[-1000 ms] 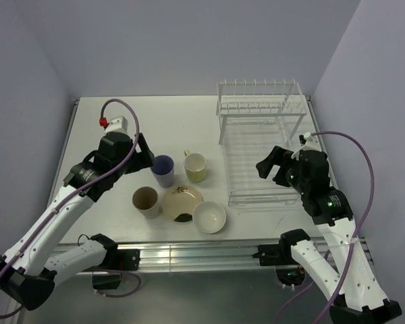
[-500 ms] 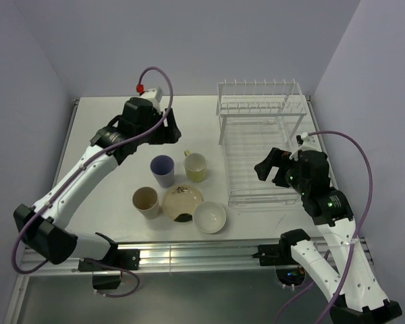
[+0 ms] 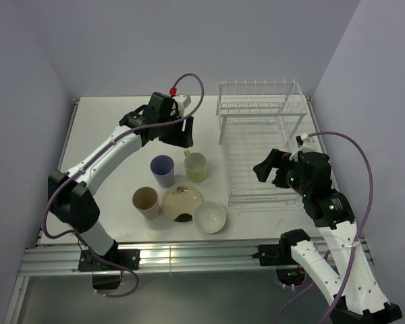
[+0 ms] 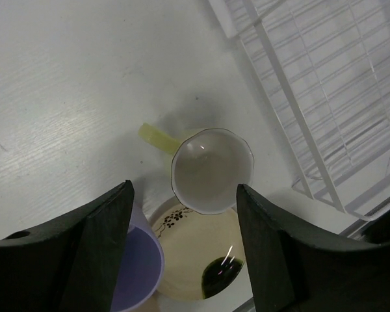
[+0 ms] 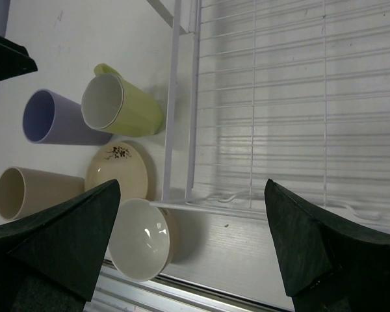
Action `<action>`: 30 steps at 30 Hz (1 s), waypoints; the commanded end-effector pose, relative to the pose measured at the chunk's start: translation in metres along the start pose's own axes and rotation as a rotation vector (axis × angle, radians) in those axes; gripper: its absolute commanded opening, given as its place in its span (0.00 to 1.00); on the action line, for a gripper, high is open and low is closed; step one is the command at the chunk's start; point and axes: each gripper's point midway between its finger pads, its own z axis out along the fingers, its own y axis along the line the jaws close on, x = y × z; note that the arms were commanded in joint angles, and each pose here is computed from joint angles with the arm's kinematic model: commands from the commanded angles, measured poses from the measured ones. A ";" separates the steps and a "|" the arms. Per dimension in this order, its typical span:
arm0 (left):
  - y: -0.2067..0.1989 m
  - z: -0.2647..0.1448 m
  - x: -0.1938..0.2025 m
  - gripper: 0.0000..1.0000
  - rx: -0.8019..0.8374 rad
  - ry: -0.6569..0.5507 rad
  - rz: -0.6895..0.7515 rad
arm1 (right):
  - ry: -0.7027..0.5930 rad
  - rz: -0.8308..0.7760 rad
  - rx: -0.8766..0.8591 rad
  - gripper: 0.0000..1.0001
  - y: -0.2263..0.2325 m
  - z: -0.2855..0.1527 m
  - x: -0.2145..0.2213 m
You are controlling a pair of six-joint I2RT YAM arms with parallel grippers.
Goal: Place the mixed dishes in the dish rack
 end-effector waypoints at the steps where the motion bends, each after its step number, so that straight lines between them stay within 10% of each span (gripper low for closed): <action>1: -0.003 0.004 -0.002 0.69 0.004 0.041 0.034 | -0.050 -0.028 -0.039 1.00 0.009 -0.004 -0.013; 10: -0.003 0.033 0.022 0.52 -0.025 0.110 -0.052 | -0.058 -0.026 -0.035 1.00 0.008 -0.005 -0.014; 30: 0.006 0.050 0.063 0.53 -0.142 0.172 -0.093 | -0.067 -0.024 -0.038 1.00 0.008 -0.010 -0.013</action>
